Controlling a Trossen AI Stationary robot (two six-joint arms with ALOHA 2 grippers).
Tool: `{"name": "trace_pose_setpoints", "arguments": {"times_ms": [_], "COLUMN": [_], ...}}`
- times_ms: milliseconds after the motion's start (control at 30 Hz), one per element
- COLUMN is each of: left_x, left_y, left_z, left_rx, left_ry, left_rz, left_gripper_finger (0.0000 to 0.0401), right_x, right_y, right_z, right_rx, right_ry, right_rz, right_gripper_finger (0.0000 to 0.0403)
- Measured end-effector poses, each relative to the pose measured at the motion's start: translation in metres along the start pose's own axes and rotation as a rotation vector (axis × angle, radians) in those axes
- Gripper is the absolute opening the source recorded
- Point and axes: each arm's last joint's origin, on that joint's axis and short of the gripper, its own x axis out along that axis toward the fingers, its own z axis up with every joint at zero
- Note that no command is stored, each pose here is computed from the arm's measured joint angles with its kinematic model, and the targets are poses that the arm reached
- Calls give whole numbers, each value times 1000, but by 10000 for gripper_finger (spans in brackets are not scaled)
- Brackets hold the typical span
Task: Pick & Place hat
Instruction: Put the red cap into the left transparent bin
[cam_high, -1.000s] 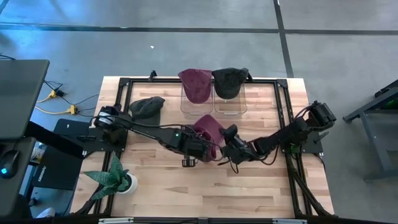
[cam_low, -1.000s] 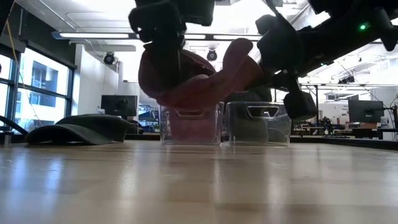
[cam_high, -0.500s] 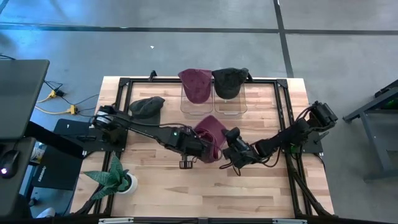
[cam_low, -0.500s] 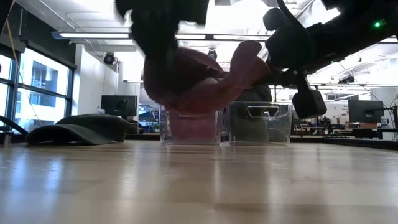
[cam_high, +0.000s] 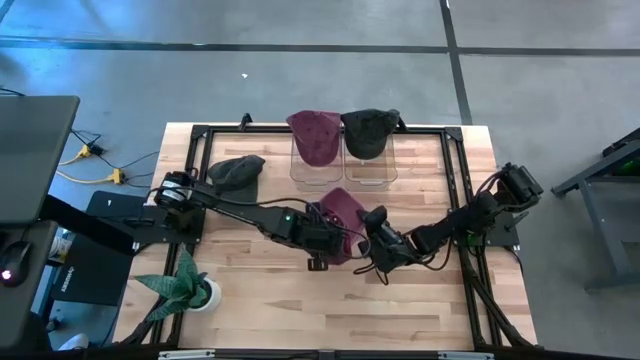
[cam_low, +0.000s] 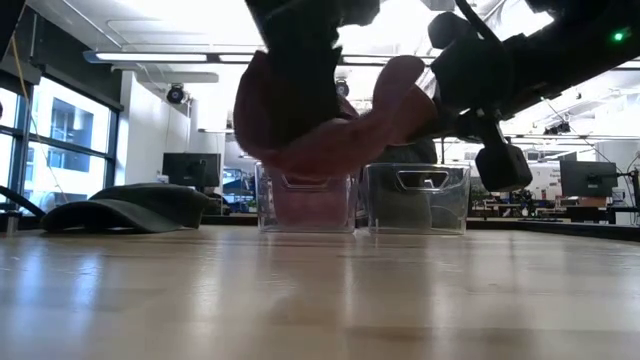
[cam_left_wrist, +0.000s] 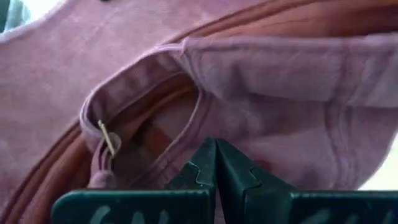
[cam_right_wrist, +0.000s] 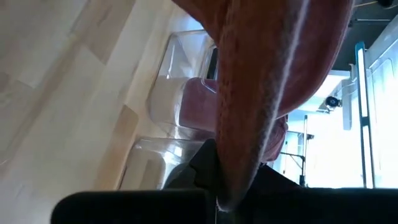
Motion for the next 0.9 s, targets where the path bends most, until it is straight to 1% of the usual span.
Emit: {"name": "trace_pose_setpoints", "arguments": {"times_ms": [67, 200, 333, 433, 500, 567, 667, 733, 800, 900], "left_x": [1, 4, 3, 3, 2, 1, -18, -34, -45, -49], "left_y": [-2, -4, -4, -4, -6, -8, -9, -7, -4, -2], "left_z": [1, -8, -8, -8, -7, -3, 5, 11, 8, 8], "left_rx": [-2, 11, 15, 22, 29, 23, 22, 7, 5, -24], "left_ry": [3, 91, 100, 102, 83, 33, -66, -133, -132, -142], "left_rz": [-40, -75, -106, -101, -90, -89, -108, -93, -67, -47], "left_gripper_finger": [0, 0, 0, 0, 0, 0, 0, 0, 0, 0], "right_x": [0, -1, -2, -6, -11, -16, -21, -23, -23, -22], "right_y": [0, 0, -2, -11, -17, -22, -23, -24, -23, -21], "right_z": [0, 0, -1, -2, -4, -6, -10, -12, -14, -15], "right_rx": [-3, -4, 0, 48, 88, 123, 184, 251, 287, 303], "right_ry": [0, 3, 1, -18, -36, -64, -94, -88, -79, -75], "right_rz": [-1, -4, -6, -5, -5, 14, 66, 87, 105, 114], "right_gripper_finger": [10, 18, 9, 7, 8, 13, 12, 7, 6, 9]}}
